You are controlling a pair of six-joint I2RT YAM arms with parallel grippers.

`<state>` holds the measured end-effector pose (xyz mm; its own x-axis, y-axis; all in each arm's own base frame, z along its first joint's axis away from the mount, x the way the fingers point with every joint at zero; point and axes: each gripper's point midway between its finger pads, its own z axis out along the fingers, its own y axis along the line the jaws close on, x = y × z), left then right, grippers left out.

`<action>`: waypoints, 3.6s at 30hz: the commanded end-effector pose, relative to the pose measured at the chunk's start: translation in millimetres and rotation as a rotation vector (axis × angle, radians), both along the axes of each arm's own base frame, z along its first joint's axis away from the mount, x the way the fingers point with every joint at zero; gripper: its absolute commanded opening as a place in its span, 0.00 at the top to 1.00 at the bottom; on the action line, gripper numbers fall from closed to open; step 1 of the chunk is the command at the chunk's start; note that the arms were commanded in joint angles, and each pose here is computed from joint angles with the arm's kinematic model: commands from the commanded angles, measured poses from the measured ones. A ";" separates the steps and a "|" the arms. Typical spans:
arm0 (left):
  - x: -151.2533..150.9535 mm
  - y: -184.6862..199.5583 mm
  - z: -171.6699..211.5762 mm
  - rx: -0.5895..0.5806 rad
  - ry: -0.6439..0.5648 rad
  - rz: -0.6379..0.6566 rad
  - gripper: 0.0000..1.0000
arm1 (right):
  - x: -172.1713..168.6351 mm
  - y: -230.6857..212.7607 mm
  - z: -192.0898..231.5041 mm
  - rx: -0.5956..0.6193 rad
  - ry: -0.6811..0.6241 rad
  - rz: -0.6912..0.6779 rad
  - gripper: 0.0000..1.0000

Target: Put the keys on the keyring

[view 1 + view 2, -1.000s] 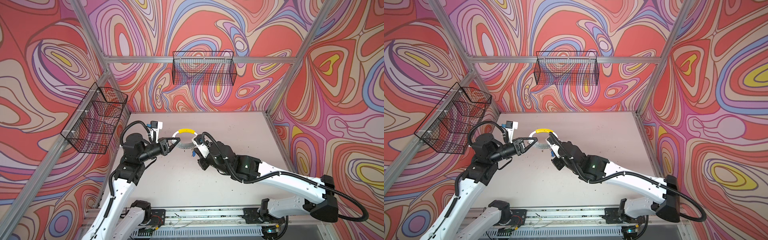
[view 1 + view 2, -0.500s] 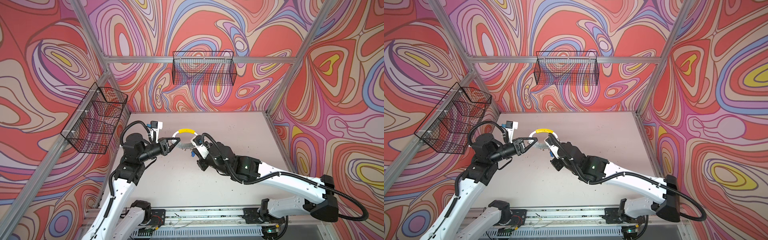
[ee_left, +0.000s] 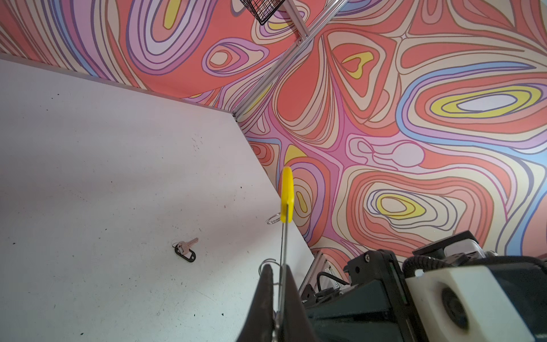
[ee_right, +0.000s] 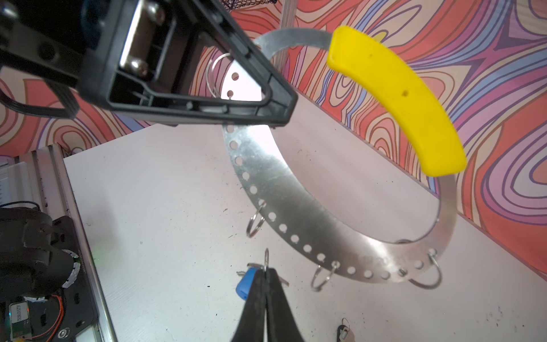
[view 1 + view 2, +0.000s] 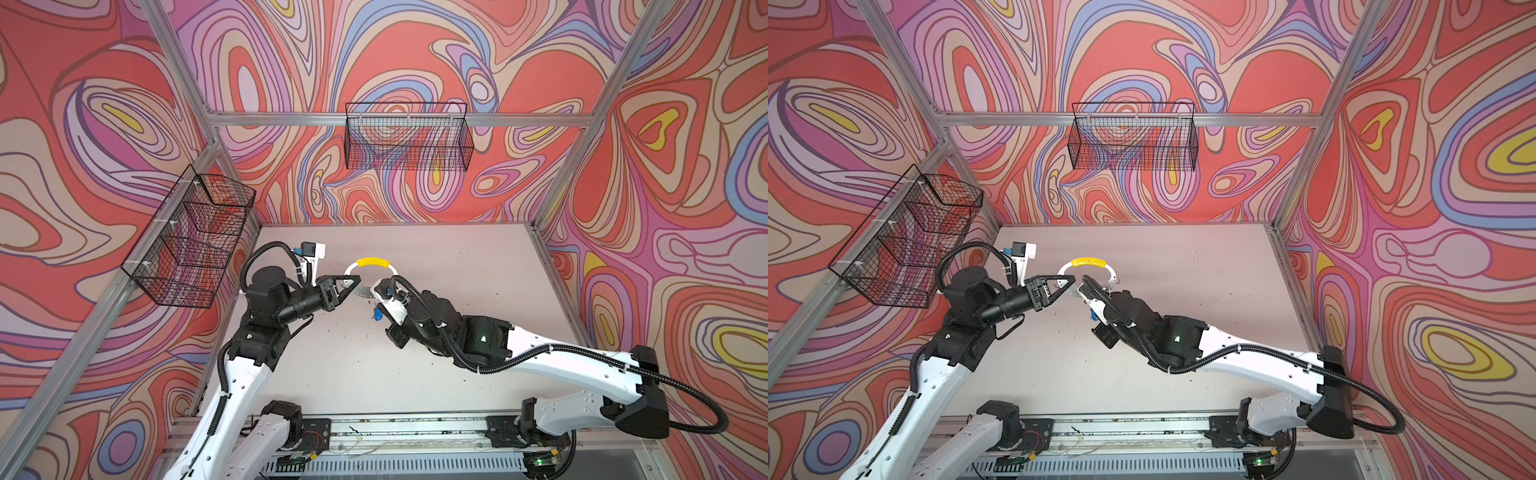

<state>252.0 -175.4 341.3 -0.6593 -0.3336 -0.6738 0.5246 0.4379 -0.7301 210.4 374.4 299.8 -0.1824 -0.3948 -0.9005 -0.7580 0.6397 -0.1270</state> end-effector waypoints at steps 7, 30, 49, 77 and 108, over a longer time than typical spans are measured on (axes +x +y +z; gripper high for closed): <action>-4.9 -1.5 9.8 -0.010 -0.013 -0.011 1.00 | -3.3 -1.9 7.7 0.004 -0.020 -0.016 1.00; 7.9 19.5 18.6 0.002 -0.058 0.168 1.00 | 4.5 -36.7 11.0 0.216 0.224 -0.052 1.00; 3.5 21.5 16.4 0.057 -0.106 0.178 1.00 | 27.3 -35.9 -1.1 0.251 0.359 -0.012 1.00; 5.3 29.9 -13.1 0.111 -0.052 0.230 1.00 | 45.8 -154.4 -260.6 -0.287 0.768 -0.514 1.00; 1.9 32.8 -15.2 0.116 -0.038 0.242 1.00 | 58.5 -144.8 -253.2 -0.272 0.689 -0.458 1.00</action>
